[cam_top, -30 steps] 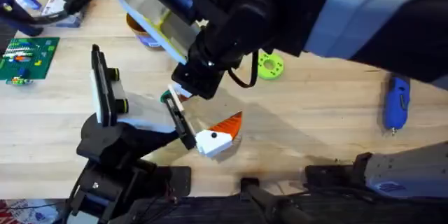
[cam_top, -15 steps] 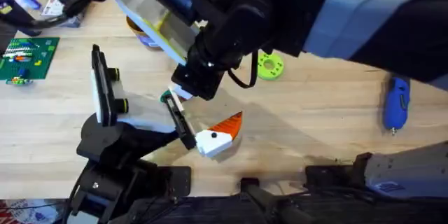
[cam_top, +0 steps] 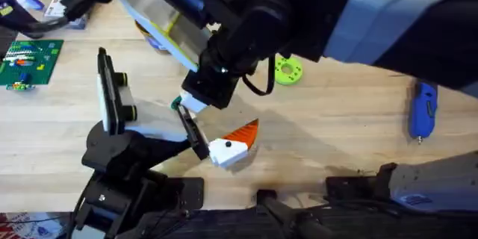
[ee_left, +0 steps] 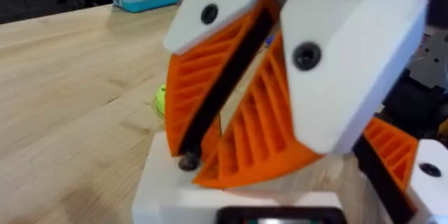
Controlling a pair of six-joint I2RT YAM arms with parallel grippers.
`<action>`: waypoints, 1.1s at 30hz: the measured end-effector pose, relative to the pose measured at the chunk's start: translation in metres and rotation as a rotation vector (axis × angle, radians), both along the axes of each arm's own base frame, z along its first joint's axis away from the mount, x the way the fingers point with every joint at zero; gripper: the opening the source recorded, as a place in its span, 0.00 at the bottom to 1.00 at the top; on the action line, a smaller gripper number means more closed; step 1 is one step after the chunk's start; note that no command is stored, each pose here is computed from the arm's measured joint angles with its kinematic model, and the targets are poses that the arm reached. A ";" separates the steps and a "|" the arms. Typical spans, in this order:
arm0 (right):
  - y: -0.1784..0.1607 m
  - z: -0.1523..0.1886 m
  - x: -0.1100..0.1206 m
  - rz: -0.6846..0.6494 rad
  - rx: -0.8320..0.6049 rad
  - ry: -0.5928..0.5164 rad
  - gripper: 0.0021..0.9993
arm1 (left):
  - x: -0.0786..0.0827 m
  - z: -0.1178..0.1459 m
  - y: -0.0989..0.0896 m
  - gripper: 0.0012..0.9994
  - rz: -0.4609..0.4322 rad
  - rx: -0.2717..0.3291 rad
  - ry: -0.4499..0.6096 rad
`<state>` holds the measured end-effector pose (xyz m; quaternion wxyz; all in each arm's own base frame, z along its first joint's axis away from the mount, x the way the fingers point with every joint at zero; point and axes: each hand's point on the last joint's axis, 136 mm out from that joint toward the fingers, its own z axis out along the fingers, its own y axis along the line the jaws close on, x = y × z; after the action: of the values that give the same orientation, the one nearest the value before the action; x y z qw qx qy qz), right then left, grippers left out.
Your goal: Pick up the gripper from the table and insert it into the empty holder that is missing its gripper. Then pick up a screw, insert it into the mounting hole, and use the screwdriver to tighten it. Finally, clean up the table by picking up the vegetable and placing it into the bucket.
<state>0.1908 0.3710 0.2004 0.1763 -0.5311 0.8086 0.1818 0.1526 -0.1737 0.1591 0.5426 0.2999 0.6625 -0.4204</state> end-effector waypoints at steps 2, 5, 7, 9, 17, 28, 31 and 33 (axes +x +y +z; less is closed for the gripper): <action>0.000 0.000 -0.001 0.001 0.001 0.002 0.25 | 0.000 0.000 0.000 0.99 0.001 0.000 0.000; 0.000 0.000 -0.001 0.002 0.002 0.004 0.27 | 0.000 0.000 0.000 0.99 0.002 0.000 0.000; 0.000 0.000 -0.001 0.002 0.002 0.003 0.29 | 0.000 0.000 0.000 0.99 0.002 0.000 0.000; 0.000 0.000 0.000 0.001 0.001 0.003 0.30 | 0.000 0.000 0.000 0.99 0.002 0.000 0.000; -0.003 0.003 0.001 -0.011 -0.006 0.003 0.43 | -0.001 0.000 0.000 0.99 -0.006 0.006 -0.015; -0.021 0.019 0.021 -0.068 -0.014 0.022 1.00 | -0.004 0.001 -0.002 0.99 -0.026 0.018 -0.042; -0.028 0.024 0.036 -0.107 0.001 0.018 1.00 | -0.004 0.001 -0.002 0.99 -0.029 0.019 -0.043; -0.036 0.026 0.045 -0.136 0.003 0.017 1.00 | -0.004 0.001 -0.002 0.99 -0.029 0.019 -0.044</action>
<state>0.2361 0.3349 0.2260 0.1820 -0.4729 0.8441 0.1751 0.1484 -0.1759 0.1599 0.5479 0.3239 0.6500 -0.4152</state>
